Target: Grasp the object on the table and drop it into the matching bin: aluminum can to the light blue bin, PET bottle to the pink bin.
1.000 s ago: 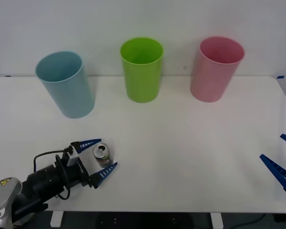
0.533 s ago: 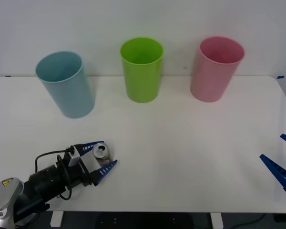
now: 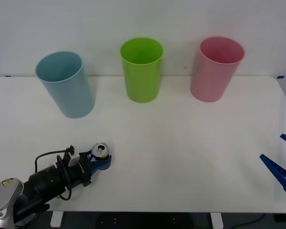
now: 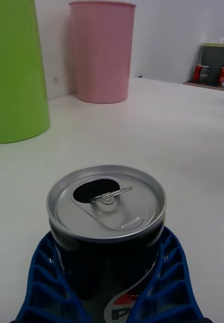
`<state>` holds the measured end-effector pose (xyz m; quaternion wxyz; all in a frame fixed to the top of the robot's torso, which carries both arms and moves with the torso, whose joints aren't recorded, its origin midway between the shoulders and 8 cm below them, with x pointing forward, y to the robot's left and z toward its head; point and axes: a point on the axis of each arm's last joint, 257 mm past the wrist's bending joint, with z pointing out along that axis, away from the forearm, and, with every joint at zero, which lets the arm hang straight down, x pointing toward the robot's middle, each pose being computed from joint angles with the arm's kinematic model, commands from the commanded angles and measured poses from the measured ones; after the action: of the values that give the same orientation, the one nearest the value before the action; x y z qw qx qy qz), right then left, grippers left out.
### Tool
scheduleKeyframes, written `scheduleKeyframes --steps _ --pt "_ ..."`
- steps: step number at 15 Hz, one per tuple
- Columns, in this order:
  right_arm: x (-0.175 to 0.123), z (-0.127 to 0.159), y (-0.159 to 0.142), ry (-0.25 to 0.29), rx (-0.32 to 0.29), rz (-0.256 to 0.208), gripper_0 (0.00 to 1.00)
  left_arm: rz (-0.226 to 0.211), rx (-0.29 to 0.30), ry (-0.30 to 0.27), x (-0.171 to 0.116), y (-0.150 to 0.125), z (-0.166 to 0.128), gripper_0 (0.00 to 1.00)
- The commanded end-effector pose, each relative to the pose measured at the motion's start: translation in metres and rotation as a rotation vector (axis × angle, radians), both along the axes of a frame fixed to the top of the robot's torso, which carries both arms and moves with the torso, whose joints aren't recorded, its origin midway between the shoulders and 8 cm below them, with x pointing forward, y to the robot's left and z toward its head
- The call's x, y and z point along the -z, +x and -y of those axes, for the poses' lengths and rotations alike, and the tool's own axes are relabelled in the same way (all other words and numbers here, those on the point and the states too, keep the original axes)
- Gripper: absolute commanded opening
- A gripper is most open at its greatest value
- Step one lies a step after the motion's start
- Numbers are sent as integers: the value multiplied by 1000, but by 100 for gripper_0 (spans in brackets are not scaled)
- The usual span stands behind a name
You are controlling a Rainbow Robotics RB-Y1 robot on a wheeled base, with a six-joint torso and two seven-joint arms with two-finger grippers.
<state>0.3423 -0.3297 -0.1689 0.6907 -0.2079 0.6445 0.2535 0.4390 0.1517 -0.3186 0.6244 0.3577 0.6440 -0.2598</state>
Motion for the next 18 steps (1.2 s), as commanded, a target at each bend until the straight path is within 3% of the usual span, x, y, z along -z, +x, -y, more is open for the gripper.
scheduleKeyframes --steps 1,7,10,18 --pt "0 0 0 0 0 0 100 0 -5 -7 -1 0 -1 0" --pt "0 0 0 0 0 0 100 37 -45 -53 -25 5 -15 0" --pt "0 0 0 0 0 0 100 63 -97 -85 -45 8 -25 0" --pt "0 0 0 0 0 0 100 41 -196 -279 -135 16 -40 0"
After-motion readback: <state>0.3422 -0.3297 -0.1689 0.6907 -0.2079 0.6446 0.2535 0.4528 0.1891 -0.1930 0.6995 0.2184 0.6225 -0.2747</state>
